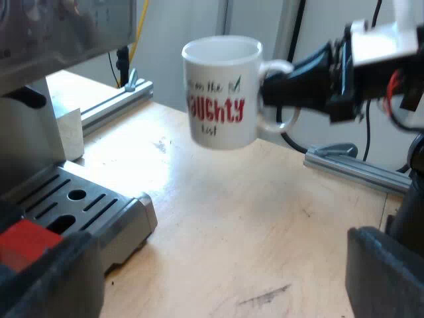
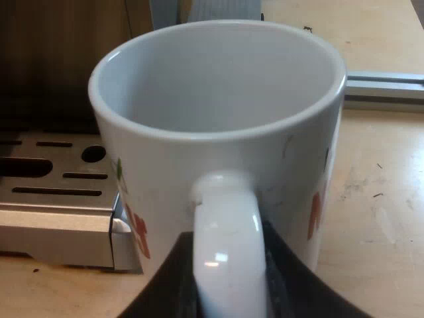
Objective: Remove mug from coffee machine
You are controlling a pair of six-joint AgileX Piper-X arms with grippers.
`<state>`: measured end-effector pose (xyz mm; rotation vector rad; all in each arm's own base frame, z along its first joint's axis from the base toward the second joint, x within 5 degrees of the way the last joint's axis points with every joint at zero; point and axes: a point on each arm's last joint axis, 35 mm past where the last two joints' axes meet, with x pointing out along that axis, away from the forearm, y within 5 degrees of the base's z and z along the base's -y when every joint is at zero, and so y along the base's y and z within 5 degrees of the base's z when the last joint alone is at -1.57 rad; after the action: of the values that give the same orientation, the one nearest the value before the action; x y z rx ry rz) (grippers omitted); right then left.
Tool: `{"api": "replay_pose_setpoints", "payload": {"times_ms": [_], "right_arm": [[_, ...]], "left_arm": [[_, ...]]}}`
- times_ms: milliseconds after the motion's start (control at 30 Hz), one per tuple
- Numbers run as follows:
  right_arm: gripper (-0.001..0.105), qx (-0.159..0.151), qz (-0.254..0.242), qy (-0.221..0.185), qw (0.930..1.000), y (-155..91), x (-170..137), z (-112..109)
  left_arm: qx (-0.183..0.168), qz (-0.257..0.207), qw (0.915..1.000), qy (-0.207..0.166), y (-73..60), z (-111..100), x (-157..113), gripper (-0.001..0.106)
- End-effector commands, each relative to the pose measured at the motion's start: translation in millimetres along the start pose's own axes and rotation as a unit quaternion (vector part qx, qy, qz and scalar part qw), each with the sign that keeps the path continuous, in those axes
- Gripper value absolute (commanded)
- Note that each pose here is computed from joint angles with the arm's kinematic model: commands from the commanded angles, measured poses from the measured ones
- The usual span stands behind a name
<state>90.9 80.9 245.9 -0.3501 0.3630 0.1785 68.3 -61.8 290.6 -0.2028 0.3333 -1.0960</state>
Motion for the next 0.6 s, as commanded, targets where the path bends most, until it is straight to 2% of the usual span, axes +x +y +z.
{"api": "replay_pose_setpoints", "payload": {"times_ms": [33,200,600], "right_arm": [[0.0,0.035,-0.016,-0.04,0.9985,1.9,3.4,0.0],[0.0,0.045,-0.028,-0.057,0.997,8.9,13.1,-19.6],[0.0,0.067,-0.094,-0.052,0.9919,4.4,26.3,-44.8]], "left_arm": [[-0.001,-0.007,1.0,-0.004,-1.4,2.5,-0.2,0.076],[-0.001,-0.007,1.0,-0.004,-1.4,2.5,-0.2,0.076],[-0.023,0.0,0.9994,0.026,0.2,-5.3,-0.4,0.076]]}}
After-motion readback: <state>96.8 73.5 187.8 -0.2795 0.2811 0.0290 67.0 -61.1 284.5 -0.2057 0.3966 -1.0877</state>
